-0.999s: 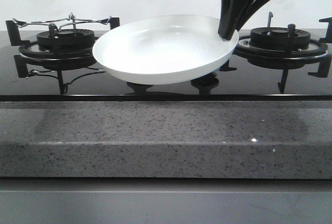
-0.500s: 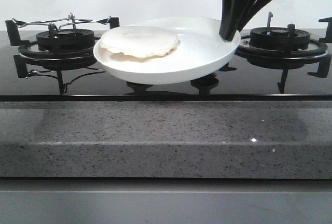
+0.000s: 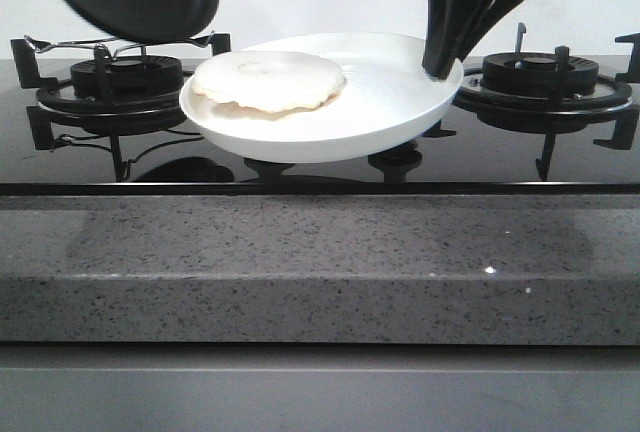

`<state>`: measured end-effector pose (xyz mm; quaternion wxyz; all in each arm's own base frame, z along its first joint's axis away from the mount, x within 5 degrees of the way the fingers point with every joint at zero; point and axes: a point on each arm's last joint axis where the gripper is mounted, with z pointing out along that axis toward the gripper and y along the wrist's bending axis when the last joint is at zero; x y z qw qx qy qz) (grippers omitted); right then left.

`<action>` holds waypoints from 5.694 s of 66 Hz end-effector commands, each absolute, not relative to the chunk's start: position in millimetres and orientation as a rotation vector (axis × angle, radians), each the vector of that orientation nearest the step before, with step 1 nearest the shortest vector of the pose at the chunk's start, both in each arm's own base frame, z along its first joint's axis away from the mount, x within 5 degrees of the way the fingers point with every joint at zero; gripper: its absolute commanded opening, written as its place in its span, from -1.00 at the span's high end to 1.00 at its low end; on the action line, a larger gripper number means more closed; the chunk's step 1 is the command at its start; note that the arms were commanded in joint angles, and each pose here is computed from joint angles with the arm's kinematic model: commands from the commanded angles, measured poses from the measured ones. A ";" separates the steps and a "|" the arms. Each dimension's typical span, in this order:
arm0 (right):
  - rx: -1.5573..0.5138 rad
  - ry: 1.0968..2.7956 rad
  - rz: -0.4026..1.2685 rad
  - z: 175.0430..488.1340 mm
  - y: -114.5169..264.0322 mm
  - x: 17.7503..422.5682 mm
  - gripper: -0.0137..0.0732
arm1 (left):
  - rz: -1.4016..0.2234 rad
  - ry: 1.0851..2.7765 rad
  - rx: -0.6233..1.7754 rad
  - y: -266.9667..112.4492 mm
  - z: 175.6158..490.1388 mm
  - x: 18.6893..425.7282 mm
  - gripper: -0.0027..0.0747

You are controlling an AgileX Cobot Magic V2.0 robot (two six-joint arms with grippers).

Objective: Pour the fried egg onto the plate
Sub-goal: 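Lower the empty pan with the left gripper back onto its burner, then carry the plate with the right gripper back between the burners and set it down, then open the right gripper and raise it away from the plate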

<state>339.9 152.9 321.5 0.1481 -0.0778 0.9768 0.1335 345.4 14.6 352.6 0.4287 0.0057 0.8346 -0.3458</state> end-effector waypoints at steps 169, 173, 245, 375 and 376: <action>-0.230 2.704 0.417 349.5 149.6 332.1 0.84 | -0.134 2.219 0.177 -21.7 421.5 156.5 -0.48; -0.230 2.704 0.417 349.5 149.6 332.1 0.84 | -0.137 2.220 0.177 -20.7 412.4 142.0 -0.48; -0.140 2.555 0.473 396.0 131.2 365.9 0.84 | -0.133 2.172 0.173 -15.2 368.1 80.8 -0.48; -0.113 2.330 0.517 486.6 82.8 289.2 0.05 | -0.133 2.170 0.173 -15.2 368.2 80.9 -0.48; -0.125 2.316 0.513 488.9 81.2 282.0 0.05 | -0.133 2.170 0.173 -15.2 368.2 80.9 -0.48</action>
